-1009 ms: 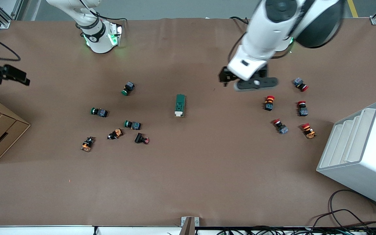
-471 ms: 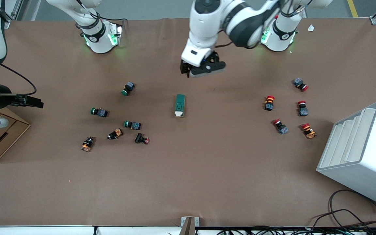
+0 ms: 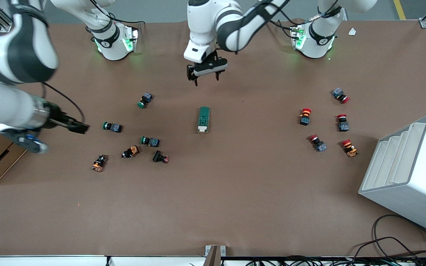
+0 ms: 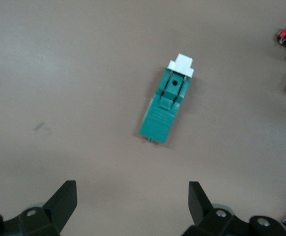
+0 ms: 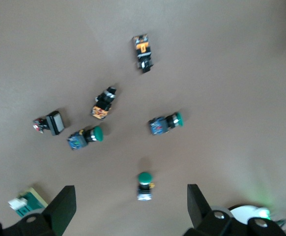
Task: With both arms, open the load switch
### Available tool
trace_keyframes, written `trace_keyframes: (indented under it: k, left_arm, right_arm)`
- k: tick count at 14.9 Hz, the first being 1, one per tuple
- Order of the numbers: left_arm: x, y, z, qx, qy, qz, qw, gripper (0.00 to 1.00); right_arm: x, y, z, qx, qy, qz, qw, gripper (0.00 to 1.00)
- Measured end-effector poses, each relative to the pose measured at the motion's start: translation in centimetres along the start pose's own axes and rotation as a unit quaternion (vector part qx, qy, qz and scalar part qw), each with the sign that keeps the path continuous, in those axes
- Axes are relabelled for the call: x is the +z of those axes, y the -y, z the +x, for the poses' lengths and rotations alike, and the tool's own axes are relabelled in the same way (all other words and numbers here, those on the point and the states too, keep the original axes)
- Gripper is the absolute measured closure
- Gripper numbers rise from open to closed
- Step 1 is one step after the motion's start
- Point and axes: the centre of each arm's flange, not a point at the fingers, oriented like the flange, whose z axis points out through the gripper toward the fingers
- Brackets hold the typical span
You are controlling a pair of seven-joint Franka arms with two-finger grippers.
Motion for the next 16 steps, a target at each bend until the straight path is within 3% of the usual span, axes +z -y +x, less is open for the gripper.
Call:
trace_keyframes:
  k: [3, 6, 12, 16]
  left_arm:
    - [4.5, 0.2, -3.8, 0.009, -0.079, -0.020, 0.997, 0.00]
    - [9.4, 1.1, -5.7, 0.018, -0.132, -0.046, 0.990, 0.00]
    - [14.5, 2.4, -6.7, 0.097, -0.216, -0.049, 0.970, 0.01]
    - [17.1, 3.2, -7.4, 0.140, -0.268, -0.050, 0.952, 0.01]
  right_arm:
    - [3.3, 6.0, -2.8, 0.070, -0.005, -0.005, 0.998, 0.00]
    - [7.5, 10.8, -5.0, 0.147, 0.001, -0.020, 0.989, 0.00]
    - [15.5, 20.2, -8.2, 0.266, 0.020, -0.045, 0.963, 0.00]
    - [20.4, 24.5, -10.6, 0.332, 0.022, -0.030, 0.943, 0.00]
